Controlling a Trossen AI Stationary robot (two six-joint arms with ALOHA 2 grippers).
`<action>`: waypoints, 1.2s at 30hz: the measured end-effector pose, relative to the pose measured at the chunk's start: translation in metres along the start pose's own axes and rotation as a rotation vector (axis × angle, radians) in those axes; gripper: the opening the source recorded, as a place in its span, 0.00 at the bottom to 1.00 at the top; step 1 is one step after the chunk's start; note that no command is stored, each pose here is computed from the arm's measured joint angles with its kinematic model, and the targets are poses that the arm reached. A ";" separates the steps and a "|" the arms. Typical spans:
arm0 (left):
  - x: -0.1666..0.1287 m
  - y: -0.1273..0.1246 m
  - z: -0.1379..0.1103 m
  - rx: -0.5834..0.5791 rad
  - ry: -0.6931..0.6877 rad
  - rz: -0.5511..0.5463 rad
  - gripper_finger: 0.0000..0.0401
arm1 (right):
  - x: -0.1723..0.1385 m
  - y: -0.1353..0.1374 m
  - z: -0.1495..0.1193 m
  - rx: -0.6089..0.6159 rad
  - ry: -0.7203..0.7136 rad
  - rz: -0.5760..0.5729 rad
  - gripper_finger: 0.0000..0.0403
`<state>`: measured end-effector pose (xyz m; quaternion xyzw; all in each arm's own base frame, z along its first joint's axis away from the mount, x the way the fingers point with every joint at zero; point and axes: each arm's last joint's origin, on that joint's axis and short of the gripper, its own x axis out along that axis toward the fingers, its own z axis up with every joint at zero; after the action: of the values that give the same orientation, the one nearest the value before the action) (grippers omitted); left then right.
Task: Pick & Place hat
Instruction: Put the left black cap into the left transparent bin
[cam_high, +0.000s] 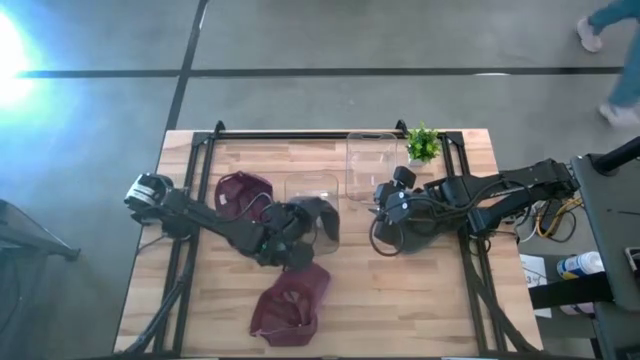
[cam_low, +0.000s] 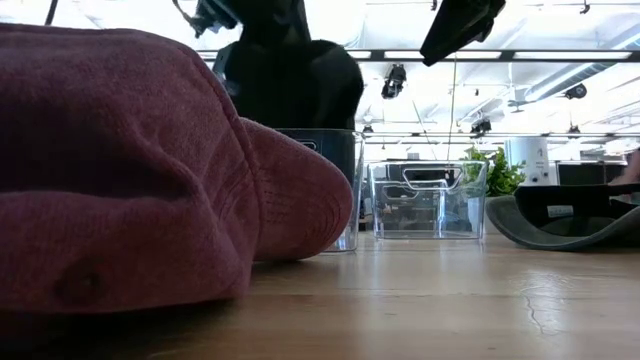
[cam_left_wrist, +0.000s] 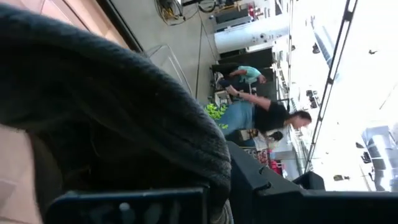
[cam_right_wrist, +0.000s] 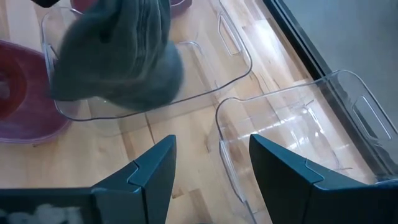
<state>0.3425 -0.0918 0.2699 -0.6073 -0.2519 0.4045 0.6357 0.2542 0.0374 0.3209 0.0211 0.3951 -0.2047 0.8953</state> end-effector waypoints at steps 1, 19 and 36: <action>0.000 0.000 0.000 0.005 -0.001 0.000 0.06 | 0.000 0.000 0.000 0.000 0.000 0.000 0.50; 0.048 0.028 0.031 0.130 -0.115 0.152 0.24 | 0.000 -0.001 0.000 0.005 -0.008 -0.017 0.50; 0.096 0.026 0.061 0.285 -0.214 0.237 0.18 | 0.001 -0.001 -0.001 0.003 -0.002 -0.019 0.50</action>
<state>0.3399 0.0202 0.2368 -0.4902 -0.1849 0.5701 0.6329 0.2539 0.0368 0.3195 0.0183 0.3940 -0.2140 0.8937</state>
